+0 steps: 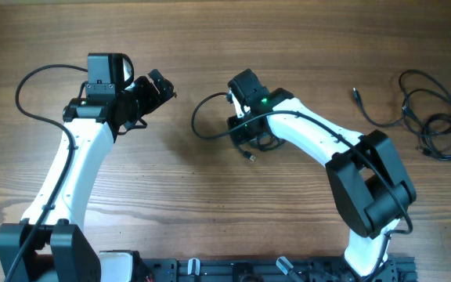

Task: Untangle cables

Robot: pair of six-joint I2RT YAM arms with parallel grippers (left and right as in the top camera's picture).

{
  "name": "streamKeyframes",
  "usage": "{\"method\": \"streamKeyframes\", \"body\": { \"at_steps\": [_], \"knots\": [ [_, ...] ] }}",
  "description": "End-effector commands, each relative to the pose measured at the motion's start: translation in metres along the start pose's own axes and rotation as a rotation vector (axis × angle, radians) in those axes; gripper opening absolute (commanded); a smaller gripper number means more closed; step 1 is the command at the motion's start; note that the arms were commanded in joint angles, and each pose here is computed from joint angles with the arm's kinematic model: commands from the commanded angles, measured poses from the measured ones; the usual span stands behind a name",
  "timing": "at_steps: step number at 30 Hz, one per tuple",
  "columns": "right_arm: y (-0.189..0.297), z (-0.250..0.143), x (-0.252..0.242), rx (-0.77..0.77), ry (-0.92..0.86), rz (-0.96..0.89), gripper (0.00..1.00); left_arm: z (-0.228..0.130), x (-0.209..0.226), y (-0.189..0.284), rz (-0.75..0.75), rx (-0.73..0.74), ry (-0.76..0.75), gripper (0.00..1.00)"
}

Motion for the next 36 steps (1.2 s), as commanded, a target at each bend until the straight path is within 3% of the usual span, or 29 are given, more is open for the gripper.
{"method": "streamKeyframes", "body": {
  "at_steps": [1,15,22,26,33,36],
  "knots": [
    [0.003,-0.003,0.02,-0.023,0.025,0.032,0.4,0.001,0.002,-0.002,0.012,-0.002,0.002,1.0],
    [0.001,0.004,0.018,-0.166,0.078,-0.229,0.39,0.001,0.002,-0.002,0.012,-0.002,0.002,1.0],
    [-0.006,0.004,0.017,-0.162,0.084,-0.232,0.31,0.001,0.002,-0.002,0.012,-0.002,0.002,1.0],
    [-0.017,0.004,0.013,-0.148,0.08,-0.241,0.34,0.001,0.002,-0.002,0.012,-0.002,0.002,1.0],
    [-0.028,0.007,0.003,-0.135,0.054,-0.238,0.3,0.001,0.002,-0.002,0.012,-0.002,0.002,1.0],
    [-0.028,0.006,0.004,-0.127,0.054,-0.224,0.11,0.001,0.002,-0.002,0.012,-0.002,0.002,1.0]
  ]
}}
Point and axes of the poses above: each gripper's point midway between its finger pads, its own y axis back along the fingers, its own x axis along the line the jaws close on, z = x × y, the point moved 7 cm from there along y, back along the fingers, and after that the axes turned 7 degrees about -y, right-handed, at the moved point
